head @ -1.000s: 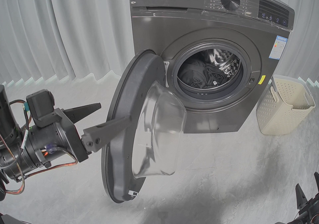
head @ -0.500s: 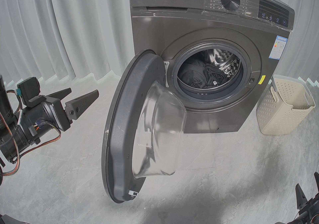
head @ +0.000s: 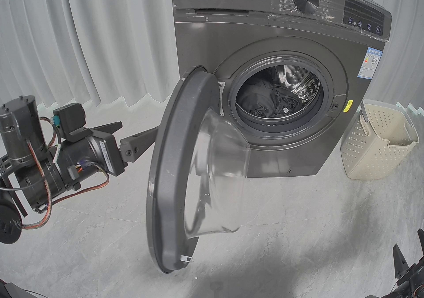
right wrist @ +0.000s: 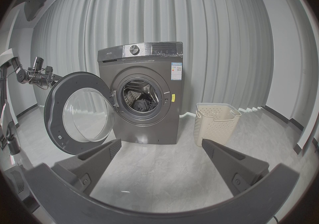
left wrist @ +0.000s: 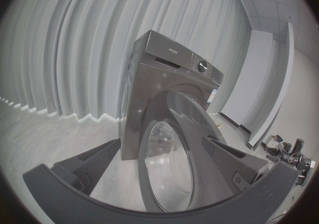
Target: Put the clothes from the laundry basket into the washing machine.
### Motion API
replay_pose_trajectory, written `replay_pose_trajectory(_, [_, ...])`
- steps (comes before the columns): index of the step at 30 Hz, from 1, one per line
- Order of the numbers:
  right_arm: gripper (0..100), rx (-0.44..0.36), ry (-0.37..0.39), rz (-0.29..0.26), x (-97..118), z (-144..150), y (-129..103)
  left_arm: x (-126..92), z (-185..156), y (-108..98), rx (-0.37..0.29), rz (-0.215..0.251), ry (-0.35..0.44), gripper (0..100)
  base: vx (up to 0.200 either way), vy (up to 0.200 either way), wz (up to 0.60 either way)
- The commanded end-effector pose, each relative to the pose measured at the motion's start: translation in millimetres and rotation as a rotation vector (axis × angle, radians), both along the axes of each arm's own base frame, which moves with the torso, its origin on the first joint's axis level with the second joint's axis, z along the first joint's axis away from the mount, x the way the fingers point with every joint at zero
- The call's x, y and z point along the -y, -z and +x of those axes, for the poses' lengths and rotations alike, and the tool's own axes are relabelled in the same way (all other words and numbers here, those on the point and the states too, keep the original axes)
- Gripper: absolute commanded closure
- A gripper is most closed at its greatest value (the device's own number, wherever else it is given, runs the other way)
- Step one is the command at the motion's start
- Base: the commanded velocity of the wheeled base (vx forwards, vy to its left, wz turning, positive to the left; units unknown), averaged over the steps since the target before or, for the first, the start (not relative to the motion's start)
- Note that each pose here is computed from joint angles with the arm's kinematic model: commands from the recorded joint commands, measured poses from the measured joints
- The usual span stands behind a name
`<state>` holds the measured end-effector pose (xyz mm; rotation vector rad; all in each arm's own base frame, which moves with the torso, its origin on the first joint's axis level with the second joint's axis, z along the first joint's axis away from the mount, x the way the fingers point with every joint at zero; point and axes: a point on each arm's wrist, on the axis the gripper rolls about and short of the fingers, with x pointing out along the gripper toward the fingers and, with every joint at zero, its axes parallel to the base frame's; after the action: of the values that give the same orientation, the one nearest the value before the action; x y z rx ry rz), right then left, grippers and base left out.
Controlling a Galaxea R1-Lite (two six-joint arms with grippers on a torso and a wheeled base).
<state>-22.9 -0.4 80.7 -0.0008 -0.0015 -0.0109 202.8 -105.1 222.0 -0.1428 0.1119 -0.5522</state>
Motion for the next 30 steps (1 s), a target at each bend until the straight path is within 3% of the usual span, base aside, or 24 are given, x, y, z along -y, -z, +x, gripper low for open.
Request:
replay_pose_trajectory(1, [0,0.000,0.000,-0.001,0,0,5,19,10,1,-0.015,0.008,0.054,0,0.000,0.000,0.00])
replay_pose_trajectory(13, [0,0.000,0.000,-0.001,0,0,5,78,24,3,-0.019,0.018,0.154,0,0.000,0.000,0.00])
replay_pose_trajectory(30, [0,0.000,0.000,-0.001,0,0,5,102,41,4,-0.013,0.011,0.183,0,0.000,0.000,0.00])
